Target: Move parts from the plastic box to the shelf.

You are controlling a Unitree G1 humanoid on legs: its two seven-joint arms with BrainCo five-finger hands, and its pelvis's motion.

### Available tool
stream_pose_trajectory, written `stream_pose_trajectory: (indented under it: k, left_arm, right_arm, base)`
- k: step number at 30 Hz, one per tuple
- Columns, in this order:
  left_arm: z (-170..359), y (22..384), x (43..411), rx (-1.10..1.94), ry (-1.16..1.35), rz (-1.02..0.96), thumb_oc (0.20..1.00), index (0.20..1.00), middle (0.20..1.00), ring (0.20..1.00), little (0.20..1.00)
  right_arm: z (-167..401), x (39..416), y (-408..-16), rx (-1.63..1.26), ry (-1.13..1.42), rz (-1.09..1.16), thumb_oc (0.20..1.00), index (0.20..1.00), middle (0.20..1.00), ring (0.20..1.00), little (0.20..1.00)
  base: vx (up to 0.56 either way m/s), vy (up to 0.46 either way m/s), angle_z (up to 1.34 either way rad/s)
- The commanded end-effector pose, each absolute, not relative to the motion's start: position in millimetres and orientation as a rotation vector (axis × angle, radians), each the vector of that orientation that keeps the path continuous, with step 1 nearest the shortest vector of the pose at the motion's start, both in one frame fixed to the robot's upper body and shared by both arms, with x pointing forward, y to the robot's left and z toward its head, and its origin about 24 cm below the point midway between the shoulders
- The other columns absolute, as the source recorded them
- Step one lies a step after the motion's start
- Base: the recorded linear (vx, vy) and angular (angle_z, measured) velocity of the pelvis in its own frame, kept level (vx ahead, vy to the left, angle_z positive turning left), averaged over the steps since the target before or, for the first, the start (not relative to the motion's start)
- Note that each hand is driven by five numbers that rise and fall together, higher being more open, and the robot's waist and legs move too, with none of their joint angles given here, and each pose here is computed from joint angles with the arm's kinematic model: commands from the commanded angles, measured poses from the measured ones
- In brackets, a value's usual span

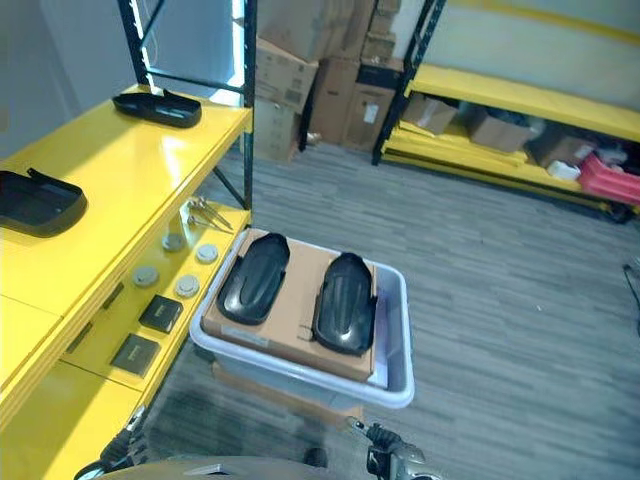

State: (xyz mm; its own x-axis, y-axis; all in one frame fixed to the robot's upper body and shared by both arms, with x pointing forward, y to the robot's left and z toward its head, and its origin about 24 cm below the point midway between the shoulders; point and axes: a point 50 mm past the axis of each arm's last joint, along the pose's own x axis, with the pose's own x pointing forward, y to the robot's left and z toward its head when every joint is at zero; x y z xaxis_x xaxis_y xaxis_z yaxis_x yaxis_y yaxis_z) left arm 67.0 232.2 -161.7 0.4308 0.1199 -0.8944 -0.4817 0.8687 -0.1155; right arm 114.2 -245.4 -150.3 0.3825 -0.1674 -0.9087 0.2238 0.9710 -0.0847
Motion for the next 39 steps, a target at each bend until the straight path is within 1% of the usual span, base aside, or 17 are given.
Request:
stream_pose_trajectory:
  k: [1, 3, 9, 11, 17, 22, 23, 24, 27, 29, 33, 39]
  left_arm:
    - [-160, 237, 69, -0.409, 1.020, 0.427, 1.000, 1.000, 1.000, 1.000, 1.000]
    - [-161, 235, 67, -0.407, 1.026, 0.431, 1.000, 1.000, 1.000, 1.000, 1.000]
    - [-161, 232, 75, -0.285, 1.089, 0.291, 1.000, 1.000, 1.000, 1.000, 1.000]
    - [-160, 233, 79, -0.255, 1.097, 0.286, 1.000, 1.000, 1.000, 1.000, 1.000]
    - [-160, 228, 83, -0.250, 1.099, 0.241, 1.000, 1.000, 1.000, 1.000, 1.000]
    - [-162, 221, 83, -0.250, 1.109, 0.223, 1.000, 1.000, 1.000, 1.000, 1.000]
    - [-162, 219, 82, -0.253, 1.115, 0.221, 1.000, 1.000, 1.000, 1.000, 1.000]
    - [-163, 215, 78, -0.251, 1.123, 0.217, 1.000, 1.000, 1.000, 1.000, 1.000]
    - [-164, 215, 75, -0.259, 1.126, 0.227, 1.000, 1.000, 1.000, 1.000, 1.000]
    - [-164, 216, 70, -0.284, 1.137, 0.230, 1.000, 1.000, 1.000, 1.000, 1.000]
    - [-165, 216, 64, -0.337, 1.157, 0.213, 1.000, 1.000, 1.000, 1.000, 1.000]
    - [-167, 213, 53, -0.438, 1.193, 0.186, 1.000, 1.000, 1.000, 1.000, 1.000]
  right_arm:
    - [-144, 119, -263, -0.015, 1.132, -0.243, 1.000, 1.000, 1.000, 1.000, 1.000]
    - [-142, 121, -268, -0.023, 1.133, -0.264, 1.000, 1.000, 1.000, 1.000, 1.000]
    - [-138, 114, -281, 0.002, 1.072, -0.377, 1.000, 1.000, 1.000, 1.000, 1.000]
    - [-133, 124, -282, 0.027, 1.040, -0.409, 1.000, 1.000, 1.000, 1.000, 1.000]
    - [-134, 119, -281, 0.028, 1.039, -0.441, 1.000, 1.000, 1.000, 1.000, 1.000]
    - [-130, 128, -280, 0.003, 0.969, -0.497, 1.000, 1.000, 1.000, 1.000, 1.000]
    - [-125, 135, -280, -0.004, 0.930, -0.507, 1.000, 1.000, 1.000, 1.000, 1.000]
    - [-114, 151, -279, -0.036, 0.852, -0.522, 1.000, 1.000, 1.000, 1.000, 1.000]
    - [-104, 162, -280, -0.043, 0.781, -0.543, 1.000, 1.000, 1.000, 1.000, 1.000]
    - [-86, 179, -286, -0.031, 0.670, -0.569, 1.000, 1.000, 1.000, 1.000, 1.000]
    - [-66, 195, -294, -0.035, 0.547, -0.573, 1.000, 1.000, 1.000, 1.000, 1.000]
    - [-39, 215, -303, -0.025, 0.441, -0.566, 1.000, 1.000, 1.000, 1.000, 1.000]
  base:
    - [0.26, -0.309, 0.05]
    - [0.20, -0.235, -0.07]
    - [0.07, 0.011, 0.53]
    - [0.05, 0.114, 0.52]
    - [0.07, 0.100, -0.06]
    - [0.03, 0.077, 0.04]
    - [0.02, 0.087, 0.03]
    - [0.02, 0.095, 0.03]
    - [0.01, 0.062, -0.03]
    - [0.00, 0.067, -0.12]
    - [-0.01, 0.045, -0.08]
    - [-0.01, 0.045, 0.01]
